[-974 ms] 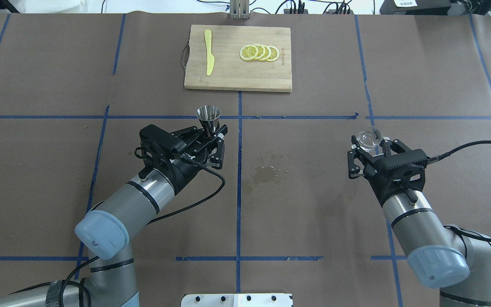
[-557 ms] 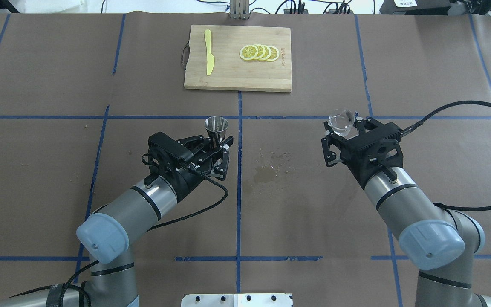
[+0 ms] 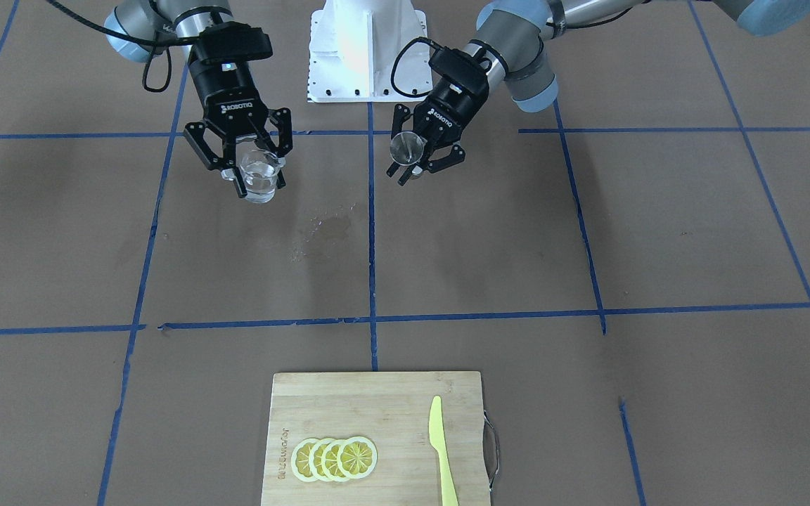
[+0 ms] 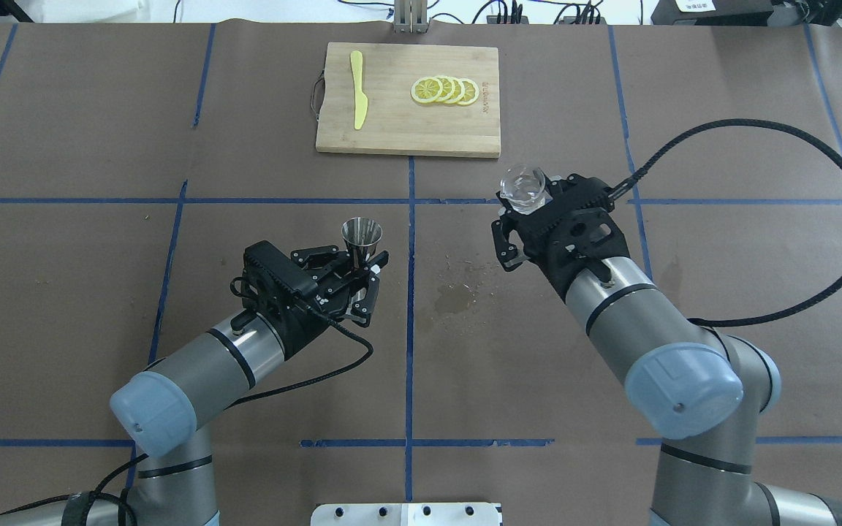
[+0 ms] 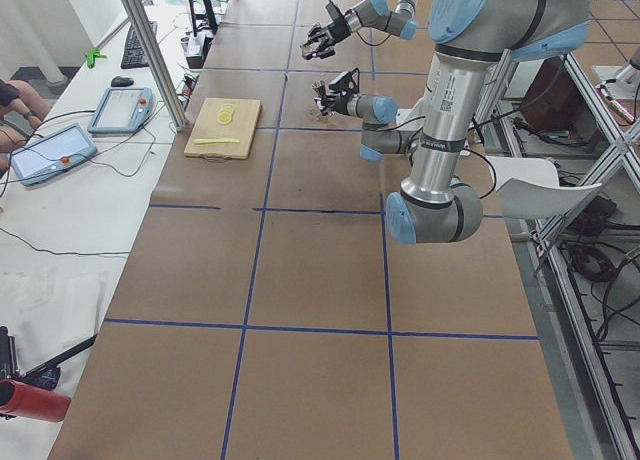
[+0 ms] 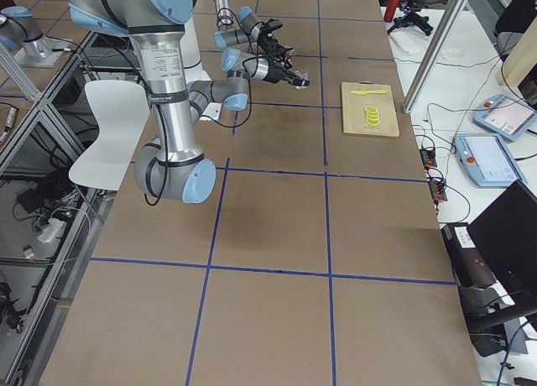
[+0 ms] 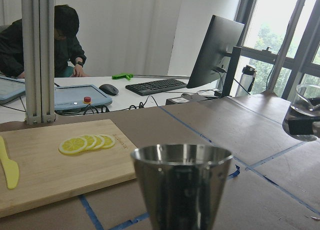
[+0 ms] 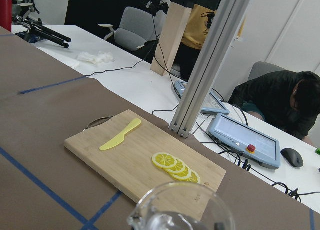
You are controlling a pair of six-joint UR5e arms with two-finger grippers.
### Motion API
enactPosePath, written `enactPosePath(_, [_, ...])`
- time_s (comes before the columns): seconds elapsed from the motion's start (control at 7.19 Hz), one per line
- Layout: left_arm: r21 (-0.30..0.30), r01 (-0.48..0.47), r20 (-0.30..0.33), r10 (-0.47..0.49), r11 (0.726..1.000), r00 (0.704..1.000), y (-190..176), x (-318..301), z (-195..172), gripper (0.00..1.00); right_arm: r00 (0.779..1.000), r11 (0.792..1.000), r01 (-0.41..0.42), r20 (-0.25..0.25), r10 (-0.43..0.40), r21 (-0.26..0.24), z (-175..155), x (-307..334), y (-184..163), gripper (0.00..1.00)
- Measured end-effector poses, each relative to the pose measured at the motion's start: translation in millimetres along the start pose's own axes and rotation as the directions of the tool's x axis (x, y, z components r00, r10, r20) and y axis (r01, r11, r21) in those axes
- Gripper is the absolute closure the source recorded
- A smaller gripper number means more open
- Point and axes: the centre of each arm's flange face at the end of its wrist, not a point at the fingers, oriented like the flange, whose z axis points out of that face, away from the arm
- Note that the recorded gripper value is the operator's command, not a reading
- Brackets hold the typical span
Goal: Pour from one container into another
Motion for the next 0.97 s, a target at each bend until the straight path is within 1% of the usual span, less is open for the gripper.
enactPosePath(0.14, [0.002, -0.004, -0.011, 0.004, 1.000, 1.000, 1.4, 0.8, -1.3, 1.00, 0.997, 0.997, 0.072, 0.008, -0.072, -0.018, 4.3, -10.3, -16.6, 1.00])
enactPosePath(0.28, [-0.005, -0.015, -0.028, 0.015, 1.000, 1.000, 3.6, 4.3, -2.0, 1.00, 0.990, 0.990, 0.138, 0.023, -0.138, -0.037, 9.5, -12.4, -28.5, 1.00])
enactPosePath(0.56, [-0.029, -0.046, -0.089, 0.044, 0.998, 0.995, 7.5, 18.5, -2.4, 1.00, 0.969, 0.968, 0.242, 0.064, -0.239, -0.058, 20.4, 0.9, -42.2, 1.00])
enactPosePath(0.7, [-0.034, -0.049, -0.109, 0.045, 0.998, 0.993, 8.3, 26.7, 0.9, 1.00, 0.961, 0.960, 0.272, 0.076, -0.267, -0.063, 23.4, 4.9, -43.4, 1.00])
enactPosePath(0.97, [-0.034, -0.048, -0.122, 0.044, 0.998, 0.992, 8.0, 42.7, 17.0, 1.00, 0.948, 0.949, 0.307, 0.104, -0.300, -0.069, 24.6, 5.8, -41.1, 1.00])
